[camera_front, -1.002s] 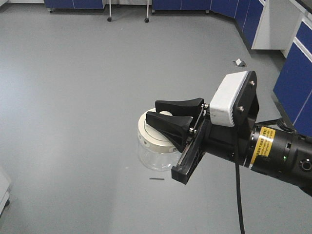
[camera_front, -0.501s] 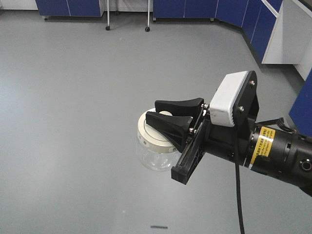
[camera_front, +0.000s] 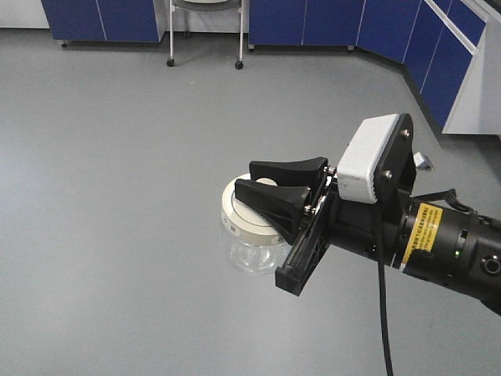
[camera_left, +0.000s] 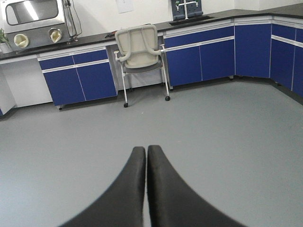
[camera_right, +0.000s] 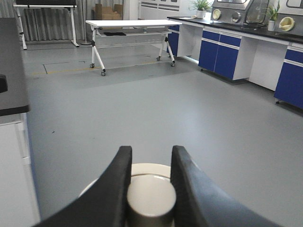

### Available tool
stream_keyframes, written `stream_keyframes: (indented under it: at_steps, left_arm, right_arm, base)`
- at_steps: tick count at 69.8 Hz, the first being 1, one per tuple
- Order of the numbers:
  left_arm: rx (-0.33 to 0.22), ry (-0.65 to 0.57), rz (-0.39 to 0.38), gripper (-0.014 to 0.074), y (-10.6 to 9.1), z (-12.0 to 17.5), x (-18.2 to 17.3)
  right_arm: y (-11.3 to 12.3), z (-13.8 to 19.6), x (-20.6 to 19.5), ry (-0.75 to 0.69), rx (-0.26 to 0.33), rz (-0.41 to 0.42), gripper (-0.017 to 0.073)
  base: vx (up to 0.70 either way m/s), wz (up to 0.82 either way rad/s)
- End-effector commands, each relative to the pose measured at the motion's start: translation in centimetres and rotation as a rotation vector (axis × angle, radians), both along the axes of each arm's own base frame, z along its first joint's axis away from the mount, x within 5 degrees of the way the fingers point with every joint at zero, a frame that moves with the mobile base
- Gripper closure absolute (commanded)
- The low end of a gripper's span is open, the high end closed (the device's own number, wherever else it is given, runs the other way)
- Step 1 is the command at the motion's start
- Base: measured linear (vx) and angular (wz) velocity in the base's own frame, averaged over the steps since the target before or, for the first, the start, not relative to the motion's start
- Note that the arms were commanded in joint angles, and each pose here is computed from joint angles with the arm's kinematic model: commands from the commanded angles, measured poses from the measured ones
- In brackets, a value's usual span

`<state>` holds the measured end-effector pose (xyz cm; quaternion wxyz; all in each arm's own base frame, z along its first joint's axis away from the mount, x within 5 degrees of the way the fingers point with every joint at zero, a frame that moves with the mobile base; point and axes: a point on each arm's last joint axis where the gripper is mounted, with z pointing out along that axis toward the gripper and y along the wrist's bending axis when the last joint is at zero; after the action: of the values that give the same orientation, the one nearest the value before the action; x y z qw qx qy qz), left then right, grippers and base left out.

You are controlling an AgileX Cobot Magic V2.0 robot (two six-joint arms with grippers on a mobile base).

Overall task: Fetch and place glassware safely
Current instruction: 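Drive across the lab toward the blue cabinets carrying the jar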

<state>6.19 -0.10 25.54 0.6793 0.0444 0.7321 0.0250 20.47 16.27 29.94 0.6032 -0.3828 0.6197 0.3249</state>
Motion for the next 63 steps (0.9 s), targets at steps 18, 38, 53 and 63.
stream_keyframes:
  at_steps: [18, 38, 53, 63]
  left_arm:
    - [-0.01, -0.086, -0.01, 0.0601, -0.08, 1.53, 0.05]
    - [-0.01, -0.086, -0.01, 0.0601, -0.08, 1.53, 0.05]
    - [-0.01, -0.086, -0.01, 0.0601, -0.08, 1.53, 0.05]
    - [-0.01, -0.086, -0.01, 0.0601, -0.08, 1.53, 0.05]
  right_arm:
    - [-0.03, 2.36, -0.44, -0.061, 0.103, 0.028, 0.0563]
    - [-0.03, 2.36, -0.44, -0.061, 0.103, 0.028, 0.0563]
    - [-0.03, 2.36, -0.44, -0.061, 0.103, 0.028, 0.0563]
    - [-0.03, 2.37, -0.45, -0.061, 0.103, 0.028, 0.0563]
  base:
    - [0.55, -0.02]
    - [0.54, -0.04]
    - [0.54, -0.02]
    - [0.55, 0.01]
